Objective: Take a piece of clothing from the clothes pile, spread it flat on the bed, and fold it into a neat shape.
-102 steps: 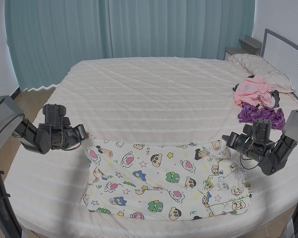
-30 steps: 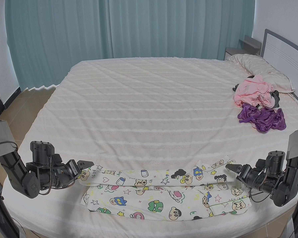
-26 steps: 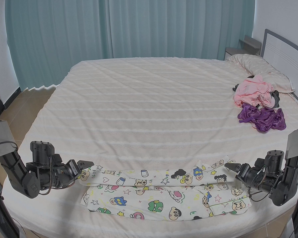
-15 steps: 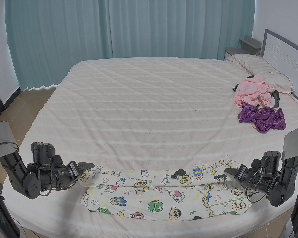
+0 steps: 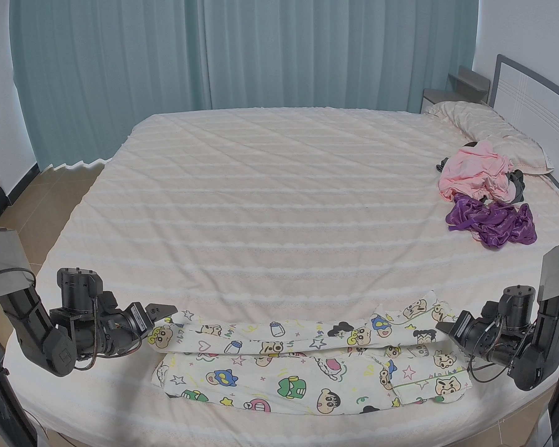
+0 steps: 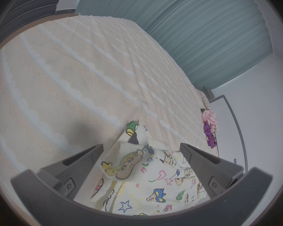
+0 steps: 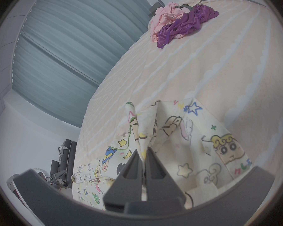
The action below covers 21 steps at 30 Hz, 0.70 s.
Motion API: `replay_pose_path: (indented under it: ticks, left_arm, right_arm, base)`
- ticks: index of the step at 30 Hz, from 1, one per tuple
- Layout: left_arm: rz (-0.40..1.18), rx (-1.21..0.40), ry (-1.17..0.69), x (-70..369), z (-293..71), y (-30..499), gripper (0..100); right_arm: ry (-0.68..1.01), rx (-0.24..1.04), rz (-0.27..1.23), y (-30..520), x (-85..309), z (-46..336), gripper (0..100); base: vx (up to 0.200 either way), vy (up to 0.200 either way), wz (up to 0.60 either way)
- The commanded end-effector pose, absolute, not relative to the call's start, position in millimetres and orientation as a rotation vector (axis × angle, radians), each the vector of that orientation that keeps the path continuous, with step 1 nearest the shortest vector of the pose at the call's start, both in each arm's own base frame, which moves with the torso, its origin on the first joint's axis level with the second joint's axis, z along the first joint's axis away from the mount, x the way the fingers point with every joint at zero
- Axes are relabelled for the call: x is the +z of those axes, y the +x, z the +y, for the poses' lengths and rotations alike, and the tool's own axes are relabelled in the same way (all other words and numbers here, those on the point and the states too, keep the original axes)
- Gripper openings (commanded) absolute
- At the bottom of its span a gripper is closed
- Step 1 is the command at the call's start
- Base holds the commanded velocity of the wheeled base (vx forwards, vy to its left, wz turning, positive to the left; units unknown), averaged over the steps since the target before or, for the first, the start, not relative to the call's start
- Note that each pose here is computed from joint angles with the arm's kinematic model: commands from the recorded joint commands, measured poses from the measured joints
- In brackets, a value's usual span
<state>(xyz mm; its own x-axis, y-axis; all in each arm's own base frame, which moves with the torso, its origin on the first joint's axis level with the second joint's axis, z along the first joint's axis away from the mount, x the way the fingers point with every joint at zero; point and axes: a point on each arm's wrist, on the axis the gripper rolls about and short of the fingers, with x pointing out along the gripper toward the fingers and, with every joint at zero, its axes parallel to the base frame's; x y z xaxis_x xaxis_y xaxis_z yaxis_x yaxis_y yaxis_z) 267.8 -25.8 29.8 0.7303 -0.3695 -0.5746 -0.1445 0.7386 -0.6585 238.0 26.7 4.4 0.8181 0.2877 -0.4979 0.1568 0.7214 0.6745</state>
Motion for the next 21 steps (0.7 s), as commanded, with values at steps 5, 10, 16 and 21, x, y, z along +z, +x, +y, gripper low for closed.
replay_pose_path:
  ticks: [5, 10, 16, 21]
  left_arm:
    - [0.766, -0.136, -0.747, 28, -26, 267, 100]
    - [0.766, -0.136, -0.747, 28, -26, 267, 100]
    - [0.765, -0.134, -0.748, 28, -26, 267, 100]
    - [0.764, -0.134, -0.749, 29, -26, 267, 100]
  right_arm:
    - [0.752, 0.045, 0.674, 222, 1, 24, 0]
    - [0.705, 0.009, 0.685, 219, -4, 18, 0]
    - [0.671, -0.03, 0.704, 216, -9, 17, 100]
    - [0.675, -0.027, 0.631, 216, 6, 15, 100]
  base:
    - [0.0, 0.0, 0.0]
    - [0.0, 0.0, 0.0]
    - [0.0, 0.0, 0.0]
    - [0.0, 0.0, 0.0]
